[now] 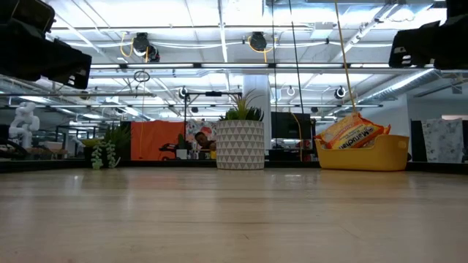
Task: Sort Maruchan noodles
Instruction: Return to Home Position
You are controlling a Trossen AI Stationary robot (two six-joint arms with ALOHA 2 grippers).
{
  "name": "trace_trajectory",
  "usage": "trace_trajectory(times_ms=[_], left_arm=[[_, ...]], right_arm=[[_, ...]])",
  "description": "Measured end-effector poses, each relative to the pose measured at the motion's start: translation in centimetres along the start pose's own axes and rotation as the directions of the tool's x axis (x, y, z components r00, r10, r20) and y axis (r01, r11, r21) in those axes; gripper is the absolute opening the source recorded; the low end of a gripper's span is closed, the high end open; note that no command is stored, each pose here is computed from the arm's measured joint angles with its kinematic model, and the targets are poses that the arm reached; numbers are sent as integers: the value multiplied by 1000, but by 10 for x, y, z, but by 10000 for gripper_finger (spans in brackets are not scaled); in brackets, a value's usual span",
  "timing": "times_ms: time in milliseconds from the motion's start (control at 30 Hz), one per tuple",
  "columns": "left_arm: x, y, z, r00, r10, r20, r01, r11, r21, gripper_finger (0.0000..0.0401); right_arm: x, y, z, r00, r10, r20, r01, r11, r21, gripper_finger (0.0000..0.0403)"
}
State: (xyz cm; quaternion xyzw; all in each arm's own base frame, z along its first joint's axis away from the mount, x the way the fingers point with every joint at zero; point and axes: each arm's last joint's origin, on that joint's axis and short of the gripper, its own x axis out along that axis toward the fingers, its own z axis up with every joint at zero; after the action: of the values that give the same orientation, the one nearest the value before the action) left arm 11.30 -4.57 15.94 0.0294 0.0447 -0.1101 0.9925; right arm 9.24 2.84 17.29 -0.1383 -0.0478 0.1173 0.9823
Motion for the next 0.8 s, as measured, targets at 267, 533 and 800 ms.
trace_trajectory(times_ms=[267,533,800], left_arm=[[0,1,0,1000,8,3,-8,999,32,76],[0,1,0,1000,8,2,-8,1000,26,76],[0,1,0,1000,7,-3,-7,1000,22,76]], right_arm=[[0,-6,-6,998,-48,-52,51,997,56,0],[0,-13,-8,990,-115,-79,115,993,-10,0],[-1,-20,-11,986,-138,-97,137,990,-22,0]])
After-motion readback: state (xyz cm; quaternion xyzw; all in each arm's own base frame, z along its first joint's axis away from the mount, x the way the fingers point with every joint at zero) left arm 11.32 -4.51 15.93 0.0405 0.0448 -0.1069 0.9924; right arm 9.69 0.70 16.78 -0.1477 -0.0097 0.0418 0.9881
